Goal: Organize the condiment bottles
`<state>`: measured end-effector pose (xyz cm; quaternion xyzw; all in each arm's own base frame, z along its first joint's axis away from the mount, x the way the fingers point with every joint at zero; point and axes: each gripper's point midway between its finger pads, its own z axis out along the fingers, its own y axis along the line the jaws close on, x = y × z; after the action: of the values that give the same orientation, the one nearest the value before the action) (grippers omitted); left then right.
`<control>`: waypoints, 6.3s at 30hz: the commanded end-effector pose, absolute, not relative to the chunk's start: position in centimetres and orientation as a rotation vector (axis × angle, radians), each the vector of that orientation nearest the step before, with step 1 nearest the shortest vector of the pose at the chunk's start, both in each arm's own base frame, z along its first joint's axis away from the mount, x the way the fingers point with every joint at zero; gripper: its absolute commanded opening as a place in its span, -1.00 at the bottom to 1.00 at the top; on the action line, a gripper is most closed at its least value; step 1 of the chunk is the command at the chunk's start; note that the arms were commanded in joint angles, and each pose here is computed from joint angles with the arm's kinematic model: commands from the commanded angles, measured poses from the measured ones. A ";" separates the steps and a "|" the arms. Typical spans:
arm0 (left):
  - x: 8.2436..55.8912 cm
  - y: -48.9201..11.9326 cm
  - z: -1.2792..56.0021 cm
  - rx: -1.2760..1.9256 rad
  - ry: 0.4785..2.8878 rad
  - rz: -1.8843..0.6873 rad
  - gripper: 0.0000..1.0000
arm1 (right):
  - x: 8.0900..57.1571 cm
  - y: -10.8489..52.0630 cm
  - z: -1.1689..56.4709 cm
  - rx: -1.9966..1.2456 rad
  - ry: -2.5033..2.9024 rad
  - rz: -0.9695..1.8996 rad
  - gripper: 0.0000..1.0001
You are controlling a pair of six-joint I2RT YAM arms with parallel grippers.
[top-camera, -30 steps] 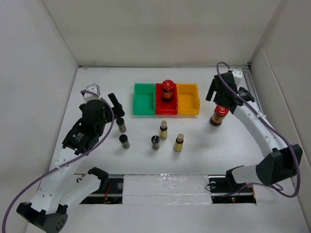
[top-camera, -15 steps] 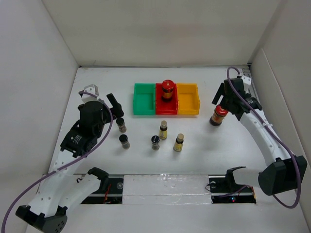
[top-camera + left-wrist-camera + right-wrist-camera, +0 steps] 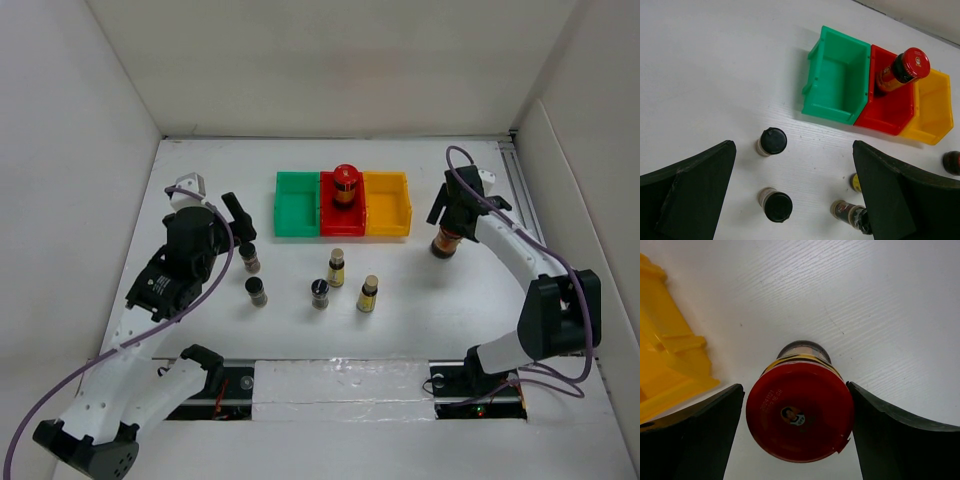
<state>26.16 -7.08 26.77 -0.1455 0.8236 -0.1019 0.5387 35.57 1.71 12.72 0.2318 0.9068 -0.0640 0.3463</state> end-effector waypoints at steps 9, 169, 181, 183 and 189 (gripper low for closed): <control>26.7 -7.6 26.6 -0.317 1.962 -0.253 0.98 | 37.0 2.1 11.6 0.630 2.328 -0.104 -0.06; 26.0 -6.2 27.2 -0.376 1.924 -0.215 0.98 | 20.8 23.1 12.6 -0.364 2.502 0.122 -1.00; 26.0 -6.1 27.3 -0.379 1.921 -0.216 0.98 | 23.9 21.8 16.4 -0.270 2.424 0.071 -1.00; 26.0 -6.1 27.3 -0.380 1.919 -0.215 0.98 | 24.9 21.3 17.5 -0.232 2.406 0.069 -1.00; 26.0 -6.1 27.3 -0.379 1.918 -0.218 0.98 | 28.8 18.7 20.7 -0.103 2.336 0.069 -1.00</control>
<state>25.99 -6.20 27.02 -0.1589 0.8176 -0.0874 0.5466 25.96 19.58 16.33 -0.0702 0.9410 0.0124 0.3310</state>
